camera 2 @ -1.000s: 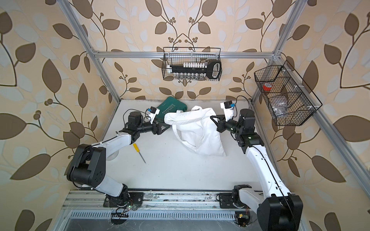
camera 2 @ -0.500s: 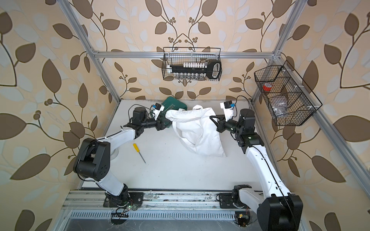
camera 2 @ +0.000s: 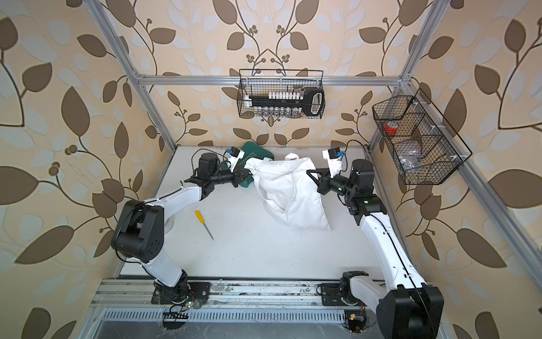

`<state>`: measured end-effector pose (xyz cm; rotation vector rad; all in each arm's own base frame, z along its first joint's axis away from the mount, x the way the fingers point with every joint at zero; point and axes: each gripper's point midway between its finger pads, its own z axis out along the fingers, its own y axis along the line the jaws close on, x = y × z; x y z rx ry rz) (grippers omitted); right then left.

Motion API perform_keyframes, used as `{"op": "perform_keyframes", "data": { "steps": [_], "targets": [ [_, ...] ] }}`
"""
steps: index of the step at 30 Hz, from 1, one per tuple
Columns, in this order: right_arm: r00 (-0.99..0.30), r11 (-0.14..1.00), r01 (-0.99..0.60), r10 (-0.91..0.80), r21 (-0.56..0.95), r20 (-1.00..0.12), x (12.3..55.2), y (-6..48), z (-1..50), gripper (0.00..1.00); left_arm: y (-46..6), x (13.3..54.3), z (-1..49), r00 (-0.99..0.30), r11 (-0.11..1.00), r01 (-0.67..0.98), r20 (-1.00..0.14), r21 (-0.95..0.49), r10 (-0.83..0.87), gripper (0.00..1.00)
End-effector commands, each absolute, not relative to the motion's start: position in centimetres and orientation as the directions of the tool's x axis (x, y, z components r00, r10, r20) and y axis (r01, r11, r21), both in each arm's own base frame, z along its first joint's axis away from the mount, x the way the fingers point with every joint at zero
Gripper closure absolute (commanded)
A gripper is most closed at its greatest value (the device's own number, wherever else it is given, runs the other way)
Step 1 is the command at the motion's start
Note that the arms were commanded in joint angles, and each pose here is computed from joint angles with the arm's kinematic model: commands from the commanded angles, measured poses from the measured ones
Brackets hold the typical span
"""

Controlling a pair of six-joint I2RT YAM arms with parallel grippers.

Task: Place the art knife into the pouch
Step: Pick up the pouch from the center of the board, then place the pouch at the center of the board.

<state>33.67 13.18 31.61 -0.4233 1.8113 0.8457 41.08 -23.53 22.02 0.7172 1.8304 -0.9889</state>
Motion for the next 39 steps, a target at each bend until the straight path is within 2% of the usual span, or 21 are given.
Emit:
{"op": "perform_keyframes", "data": {
  "steps": [1, 8, 12, 17, 19, 23, 25, 28, 31, 32, 33, 34, 35, 37, 39],
  "targets": [
    [-0.335, 0.696, -0.647, 0.11, 0.313, -0.936, 33.9, 13.3, 35.1, 1.0, -23.4, 38.5, 27.9, -0.309, 0.532, 0.815, -0.949, -0.231, 0.061, 1.0],
    [-0.318, 0.76, -0.595, 0.078, 0.263, -0.945, 33.1, 13.9, 38.6, 1.0, -23.2, 30.5, 34.7, -0.166, 0.594, 0.8, -0.982, -0.084, 0.084, 1.0],
    [-0.332, 0.785, -0.56, 0.081, 0.265, -0.94, 31.9, 13.6, 39.9, 1.0, -23.6, 25.8, 39.5, -0.079, 0.576, 0.817, -0.992, -0.009, 0.096, 1.0],
    [-0.397, 0.819, -0.489, 0.098, 0.301, -0.913, 31.1, 12.6, 39.0, 1.0, -23.4, 22.9, 41.8, -0.044, 0.591, 0.806, -0.994, 0.021, 0.096, 1.0],
    [-0.429, 0.822, -0.469, 0.108, 0.323, -0.897, 31.4, 12.6, 38.0, 1.0, -23.2, 23.7, 41.2, -0.058, 0.628, 0.778, -0.993, 0.02, 0.104, 1.0],
    [-0.491, 0.821, -0.435, 0.128, 0.37, -0.862, 34.4, 13.1, 34.7, 1.0, -22.9, 29.1, 37.8, -0.122, 0.743, 0.667, -0.977, 0.052, 0.177, 1.0],
    [-0.502, 0.821, -0.428, 0.13, 0.377, -0.855, 36.4, 13.5, 32.8, 1.0, -22.2, 32.9, 35.5, -0.215, 0.77, 0.638, -0.963, -0.014, 0.162, 1.0],
    [-0.508, 0.835, -0.419, 0.11, 0.357, -0.854, 39.9, 13.9, 29.6, 1.0, -20.2, 38.5, 32.6, -0.313, 0.792, 0.59, -0.949, -0.157, 0.044, 1.0],
    [-0.502, 0.852, -0.411, 0.085, 0.323, -0.861, 42.7, 14.0, 27.3, 1.0, -19.7, 43.0, 29.5, -0.36, 0.815, 0.548, -0.933, -0.191, 0.024, 1.0],
    [-0.485, 0.855, -0.414, 0.082, 0.312, -0.87, 43.4, 14.0, 27.0, 0.91, -19.8, 44.3, 28.7, -0.371, 0.827, 0.53, -0.928, -0.19, 0.024, 1.0],
    [-0.475, 0.86, -0.41, 0.084, 0.304, -0.876, 43.9, 13.9, 27.0, 0.66, -20.0, 45.3, 28.5, -0.374, 0.832, 0.521, -0.927, -0.191, 0.021, 0.97],
    [-0.464, 0.867, -0.409, 0.07, 0.284, -0.883, 44.2, 13.8, 27.0, 0.43, -20.3, 46.2, 27.9, -0.391, 0.831, 0.521, -0.92, -0.192, 0.033, 0.8],
    [-0.455, 0.879, -0.397, 0.061, 0.263, -0.888, 44.4, 13.5, 27.1, 0.25, -20.6, 46.9, 27.6, -0.411, 0.832, 0.519, -0.91, -0.195, 0.043, 0.6],
    [-0.451, 0.901, -0.37, 0.038, 0.225, -0.892, 44.1, 12.7, 27.3, 0.03, -20.1, 47.7, 27.8, -0.428, 0.856, 0.477, -0.903, -0.2, 0.027, 0.43],
    [-0.448, 0.923, -0.336, 0.02, 0.189, -0.894, 43.2, 11.7, 27.3, 0.0, -18.8, 47.6, 28.7, -0.395, 0.887, 0.426, -0.919, -0.178, 0.006, 0.29]
  ]
}}
